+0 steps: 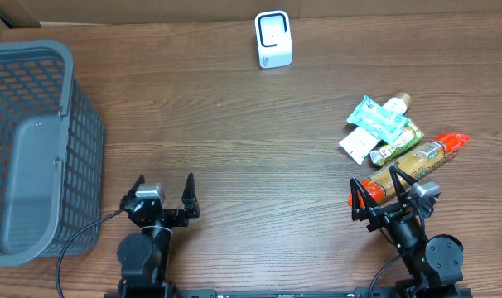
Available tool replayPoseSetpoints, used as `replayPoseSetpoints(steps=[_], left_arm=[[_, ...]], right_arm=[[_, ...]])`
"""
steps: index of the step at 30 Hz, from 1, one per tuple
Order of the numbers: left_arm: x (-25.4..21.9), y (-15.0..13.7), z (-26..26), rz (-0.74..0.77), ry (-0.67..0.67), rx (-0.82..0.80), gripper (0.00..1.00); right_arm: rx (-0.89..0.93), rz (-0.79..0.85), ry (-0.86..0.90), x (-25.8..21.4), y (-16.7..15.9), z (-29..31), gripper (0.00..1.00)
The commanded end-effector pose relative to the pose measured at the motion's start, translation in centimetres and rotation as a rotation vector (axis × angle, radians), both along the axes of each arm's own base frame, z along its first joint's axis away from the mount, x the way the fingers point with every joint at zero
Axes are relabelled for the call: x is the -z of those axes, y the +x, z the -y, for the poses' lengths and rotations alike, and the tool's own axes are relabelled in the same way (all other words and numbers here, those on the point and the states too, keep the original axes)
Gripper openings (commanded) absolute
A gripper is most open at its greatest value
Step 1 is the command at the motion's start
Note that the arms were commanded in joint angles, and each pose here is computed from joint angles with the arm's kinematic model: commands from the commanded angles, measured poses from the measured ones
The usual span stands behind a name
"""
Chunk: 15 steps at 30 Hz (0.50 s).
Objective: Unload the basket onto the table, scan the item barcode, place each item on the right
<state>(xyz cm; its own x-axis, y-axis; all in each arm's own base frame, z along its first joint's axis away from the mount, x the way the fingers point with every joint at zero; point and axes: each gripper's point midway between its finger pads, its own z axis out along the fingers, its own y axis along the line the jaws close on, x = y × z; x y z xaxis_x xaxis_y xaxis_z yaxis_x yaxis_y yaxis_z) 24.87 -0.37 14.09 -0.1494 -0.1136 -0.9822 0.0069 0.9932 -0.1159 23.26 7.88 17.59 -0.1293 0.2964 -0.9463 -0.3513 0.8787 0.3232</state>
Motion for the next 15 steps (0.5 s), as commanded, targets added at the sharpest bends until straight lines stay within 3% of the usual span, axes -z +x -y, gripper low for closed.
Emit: replayPoseSetpoints(steps=[1, 15], left_arm=[[-1.63, -0.28, -0.04, 0.078, 0.033, -0.001, 0.99], [-1.49, -0.26, -0.10, 0.072, 0.070, 0.000, 1.00]], right_arm=[[0.010, 0.005, -0.003, 0.20, 0.07, 0.17, 1.00], [0.010, 0.005, -0.003, 0.20, 0.07, 0.17, 1.00]])
